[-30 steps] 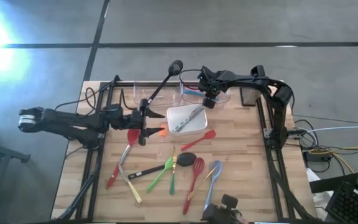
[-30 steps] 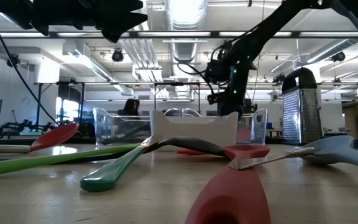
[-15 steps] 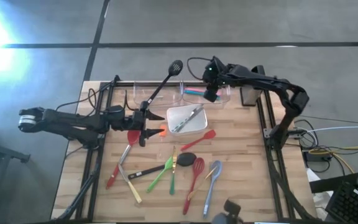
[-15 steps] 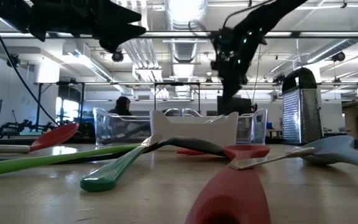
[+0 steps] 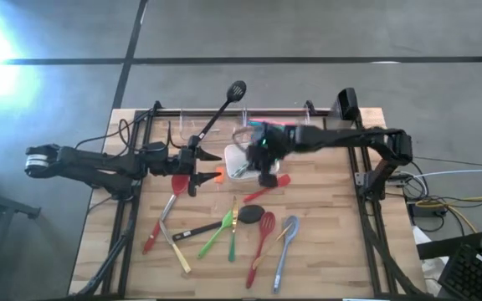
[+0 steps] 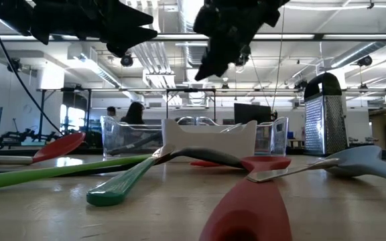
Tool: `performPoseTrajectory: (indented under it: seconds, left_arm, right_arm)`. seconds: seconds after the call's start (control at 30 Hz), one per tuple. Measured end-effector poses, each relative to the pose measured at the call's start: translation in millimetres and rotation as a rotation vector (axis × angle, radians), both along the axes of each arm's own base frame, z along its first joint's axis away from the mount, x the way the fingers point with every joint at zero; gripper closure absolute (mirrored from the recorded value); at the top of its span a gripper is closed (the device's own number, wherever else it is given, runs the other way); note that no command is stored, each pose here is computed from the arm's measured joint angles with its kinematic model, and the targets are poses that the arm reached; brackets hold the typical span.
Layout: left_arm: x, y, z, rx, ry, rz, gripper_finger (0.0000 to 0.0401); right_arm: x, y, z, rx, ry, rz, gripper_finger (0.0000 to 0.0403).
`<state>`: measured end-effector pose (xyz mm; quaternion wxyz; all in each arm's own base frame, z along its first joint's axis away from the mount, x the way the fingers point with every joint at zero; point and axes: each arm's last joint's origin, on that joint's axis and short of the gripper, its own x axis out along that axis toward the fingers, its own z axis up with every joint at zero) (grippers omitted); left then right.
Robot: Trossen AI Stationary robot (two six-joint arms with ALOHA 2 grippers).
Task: Pick & Place Kitchen Items
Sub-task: Adjust the white bin
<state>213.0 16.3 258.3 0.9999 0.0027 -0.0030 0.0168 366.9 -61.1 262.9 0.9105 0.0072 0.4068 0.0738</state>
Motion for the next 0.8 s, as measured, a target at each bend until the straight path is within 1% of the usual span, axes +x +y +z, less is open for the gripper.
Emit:
performPoseTrajectory:
  seconds: [0.07,0.17,0.37,0.6,0.8]
  left_arm:
    - [0,0,0,-0.007,-0.002,0.000,0.0165]
    - [0,0,1,-0.020,-0.011,0.000,0.0165]
    - [0,0,1,-0.033,-0.014,-0.001,0.0165]
    - [0,0,1,-0.025,-0.013,0.007,0.0165]
    - [0,0,1,-0.025,-0.011,0.014,0.0165]
  right_arm:
    - [10,11,-6,0.003,-0.024,0.023,0.0392]
    - [20,16,-20,0.020,-0.017,0.010,0.0395]
    - [33,14,-57,0.052,0.081,-0.022,0.0395]
    - [45,13,-84,0.083,0.099,-0.028,0.0395]
    - [53,12,-102,0.078,0.101,-0.034,0.0395]
